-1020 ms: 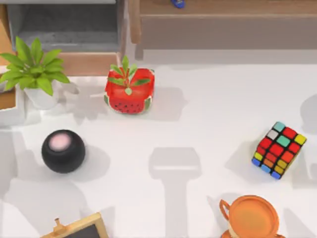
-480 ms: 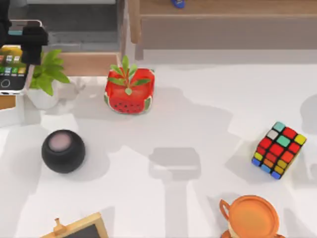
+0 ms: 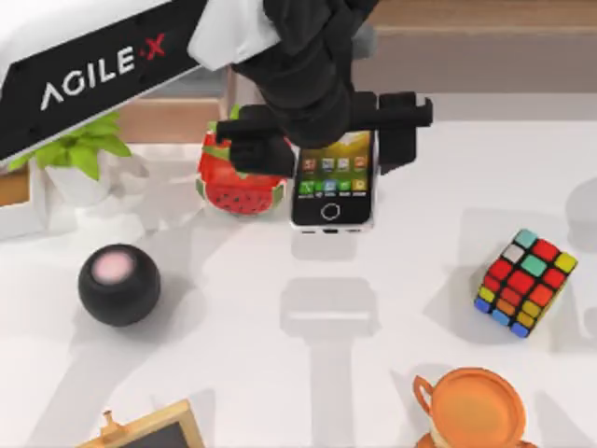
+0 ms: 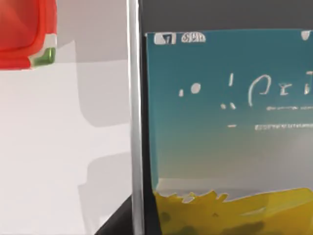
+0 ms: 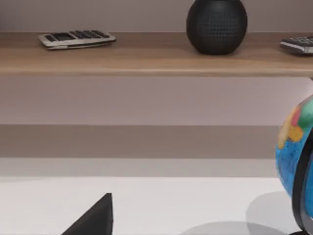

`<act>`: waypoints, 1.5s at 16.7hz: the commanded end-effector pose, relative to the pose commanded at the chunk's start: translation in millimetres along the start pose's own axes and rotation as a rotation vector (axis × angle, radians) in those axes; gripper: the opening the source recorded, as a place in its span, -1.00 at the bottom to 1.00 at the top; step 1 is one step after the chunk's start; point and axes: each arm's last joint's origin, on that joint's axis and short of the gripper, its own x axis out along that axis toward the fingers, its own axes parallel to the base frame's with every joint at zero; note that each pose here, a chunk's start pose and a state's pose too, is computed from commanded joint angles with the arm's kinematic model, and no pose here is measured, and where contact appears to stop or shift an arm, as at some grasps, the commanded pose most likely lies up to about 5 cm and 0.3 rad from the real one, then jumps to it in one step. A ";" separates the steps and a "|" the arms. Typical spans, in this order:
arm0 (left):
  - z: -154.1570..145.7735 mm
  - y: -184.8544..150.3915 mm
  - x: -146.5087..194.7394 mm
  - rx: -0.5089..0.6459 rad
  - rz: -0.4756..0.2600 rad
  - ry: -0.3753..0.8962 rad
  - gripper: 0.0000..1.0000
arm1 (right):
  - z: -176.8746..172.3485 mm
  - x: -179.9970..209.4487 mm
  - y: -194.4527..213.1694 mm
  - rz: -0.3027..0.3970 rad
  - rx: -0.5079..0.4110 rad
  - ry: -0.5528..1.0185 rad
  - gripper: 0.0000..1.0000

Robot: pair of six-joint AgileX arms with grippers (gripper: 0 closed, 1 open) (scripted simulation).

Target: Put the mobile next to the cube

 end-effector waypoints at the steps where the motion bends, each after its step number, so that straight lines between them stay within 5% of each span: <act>1: -9.6 -19.2 14.4 -0.019 0.029 0.026 -1.00 | 0.0 0.0 0.0 0.000 0.000 0.000 1.00; 7: -55.6 -70.3 82.7 -0.075 0.218 0.087 -1.00 | 0.0 0.0 0.0 0.000 0.000 0.000 1.00; 25: -47.4 -67.6 87.7 -0.085 0.173 0.041 -1.00 | 0.0 0.0 0.0 0.000 0.000 0.000 1.00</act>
